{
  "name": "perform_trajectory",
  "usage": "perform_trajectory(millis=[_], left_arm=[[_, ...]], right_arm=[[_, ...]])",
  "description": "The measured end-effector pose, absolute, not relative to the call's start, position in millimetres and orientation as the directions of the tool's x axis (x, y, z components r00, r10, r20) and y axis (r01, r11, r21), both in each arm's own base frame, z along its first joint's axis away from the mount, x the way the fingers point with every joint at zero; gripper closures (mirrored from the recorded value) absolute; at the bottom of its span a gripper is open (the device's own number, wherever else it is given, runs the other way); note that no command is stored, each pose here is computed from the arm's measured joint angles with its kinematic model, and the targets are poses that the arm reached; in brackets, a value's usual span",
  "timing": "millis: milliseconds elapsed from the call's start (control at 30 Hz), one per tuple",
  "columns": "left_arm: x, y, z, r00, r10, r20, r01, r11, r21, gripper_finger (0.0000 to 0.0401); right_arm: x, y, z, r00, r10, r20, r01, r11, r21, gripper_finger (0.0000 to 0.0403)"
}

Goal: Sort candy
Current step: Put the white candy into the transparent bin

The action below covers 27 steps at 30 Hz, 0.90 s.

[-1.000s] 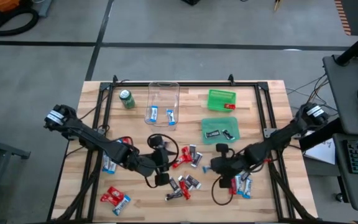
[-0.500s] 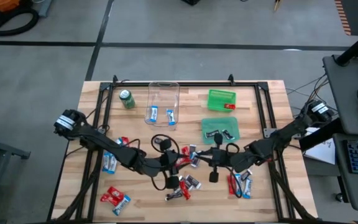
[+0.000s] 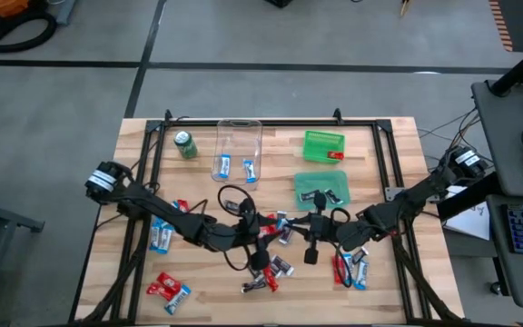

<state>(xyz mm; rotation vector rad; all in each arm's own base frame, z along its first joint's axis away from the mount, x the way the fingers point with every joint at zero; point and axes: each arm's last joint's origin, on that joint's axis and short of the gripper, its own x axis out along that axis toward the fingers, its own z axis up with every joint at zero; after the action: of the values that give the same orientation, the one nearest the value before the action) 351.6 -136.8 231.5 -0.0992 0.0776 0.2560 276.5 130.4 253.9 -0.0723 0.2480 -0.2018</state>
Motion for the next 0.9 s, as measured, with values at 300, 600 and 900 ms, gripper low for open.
perform_trajectory(millis=[300, 600, 900], left_arm=[[354.6, -137.0, 229.5, 0.963, 0.265, -0.052, -0.268, 0.961, -0.071, 0.0311], [354.3, -136.5, 229.9, 0.959, 0.279, -0.052, -0.282, 0.957, -0.073, 0.0393], [354.1, -136.6, 230.2, 0.959, 0.278, -0.052, -0.281, 0.957, -0.076, 0.04]], right_arm=[[275.9, 129.7, 252.1, 0.944, -0.205, -0.259, 0.175, 0.975, -0.135, 0.039], [275.4, 129.3, 251.0, 0.94, -0.209, -0.27, 0.17, 0.972, -0.163, 0.039], [275.5, 129.1, 250.9, 0.94, -0.209, -0.271, 0.163, 0.97, -0.182, 0.0364]])
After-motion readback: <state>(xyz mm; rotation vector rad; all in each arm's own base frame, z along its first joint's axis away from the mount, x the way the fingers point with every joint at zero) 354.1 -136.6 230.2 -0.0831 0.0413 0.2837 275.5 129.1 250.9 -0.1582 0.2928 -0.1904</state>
